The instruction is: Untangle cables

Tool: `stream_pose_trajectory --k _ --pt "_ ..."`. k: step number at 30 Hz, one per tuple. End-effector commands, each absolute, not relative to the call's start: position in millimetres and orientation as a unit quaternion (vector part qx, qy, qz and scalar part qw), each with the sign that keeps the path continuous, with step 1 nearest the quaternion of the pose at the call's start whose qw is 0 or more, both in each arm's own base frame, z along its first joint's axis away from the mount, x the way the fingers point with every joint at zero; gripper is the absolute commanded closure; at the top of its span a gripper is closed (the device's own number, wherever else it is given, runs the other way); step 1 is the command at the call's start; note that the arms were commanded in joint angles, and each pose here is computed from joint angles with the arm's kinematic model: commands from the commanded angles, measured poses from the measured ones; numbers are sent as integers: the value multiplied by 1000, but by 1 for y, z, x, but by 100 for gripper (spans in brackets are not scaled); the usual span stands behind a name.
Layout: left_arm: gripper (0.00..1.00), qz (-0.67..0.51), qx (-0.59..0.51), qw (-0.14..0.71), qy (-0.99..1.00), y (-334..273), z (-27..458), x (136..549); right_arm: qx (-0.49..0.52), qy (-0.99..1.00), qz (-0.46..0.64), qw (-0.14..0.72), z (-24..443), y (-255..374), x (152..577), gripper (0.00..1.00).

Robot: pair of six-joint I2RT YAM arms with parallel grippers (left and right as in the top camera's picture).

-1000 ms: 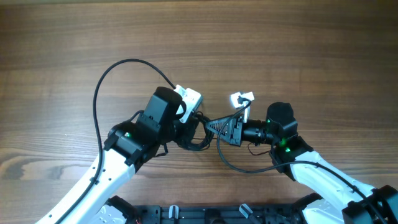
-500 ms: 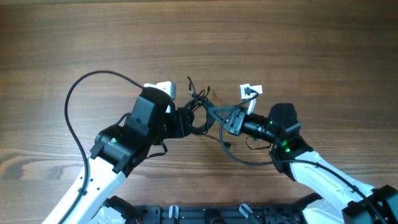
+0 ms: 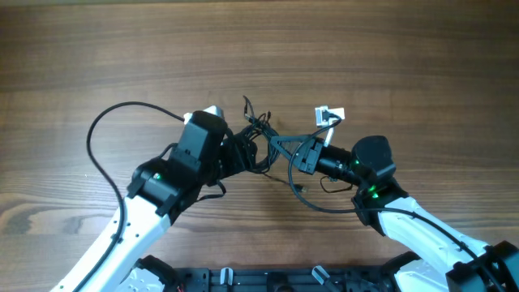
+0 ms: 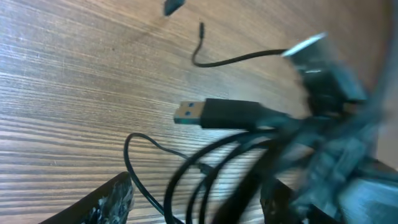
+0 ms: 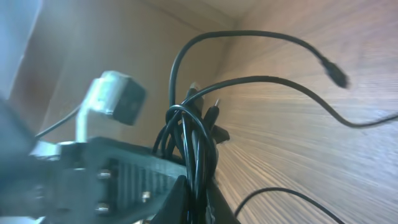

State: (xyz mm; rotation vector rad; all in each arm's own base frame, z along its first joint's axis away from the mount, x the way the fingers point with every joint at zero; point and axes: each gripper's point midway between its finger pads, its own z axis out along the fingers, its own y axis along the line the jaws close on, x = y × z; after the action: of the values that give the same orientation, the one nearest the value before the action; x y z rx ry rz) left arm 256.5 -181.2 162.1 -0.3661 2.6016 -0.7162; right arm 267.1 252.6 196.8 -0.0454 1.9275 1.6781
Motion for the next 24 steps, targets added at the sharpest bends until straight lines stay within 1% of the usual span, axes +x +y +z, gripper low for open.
stream_pose_trajectory --k 1,2,3,4,6,11,12,13,14,15,16,17,21,24 --pt "40 -247 -131 186 942 -189 145 255 -33 702 654 278 213 257 258 96" --pt "48 -247 -131 185 942 -189 143 257 -34 701 656 278 214 257 258 96" --pt "65 -245 -131 184 943 -190 141 258 -37 700 658 275 215 258 256 96" --pt "73 -245 -131 184 943 -191 140 260 -38 700 659 274 215 258 256 96" --pt "96 -241 -129 188 943 -191 138 263 -41 702 659 269 213 259 254 96" --pt "96 -215 -101 223 945 -182 141 270 -58 713 640 281 203 258 255 95" --pt "96 -212 -98 230 945 -181 143 271 -60 719 632 281 198 258 255 87" --pt "96 -209 -100 236 944 -179 145 272 -65 726 624 281 192 258 255 75" --pt "96 -207 -102 244 942 -177 148 273 -74 733 614 283 186 258 254 56" --pt "96 -208 -105 252 939 -174 152 274 -87 744 598 285 176 257 253 25" --pt "96 -213 -114 259 935 -172 157 276 -98 752 586 286 168 256 251 9" --pt "96 -219 -128 263 931 -170 161 277 -105 758 577 285 162 256 250 1" --pt "96 -265 -216 282 896 -154 187 286 -128 776 551 278 144 254 245 0" --pt "96 -312 -235 295 872 -150 212 288 -127 786 534 285 137 251 247 0"
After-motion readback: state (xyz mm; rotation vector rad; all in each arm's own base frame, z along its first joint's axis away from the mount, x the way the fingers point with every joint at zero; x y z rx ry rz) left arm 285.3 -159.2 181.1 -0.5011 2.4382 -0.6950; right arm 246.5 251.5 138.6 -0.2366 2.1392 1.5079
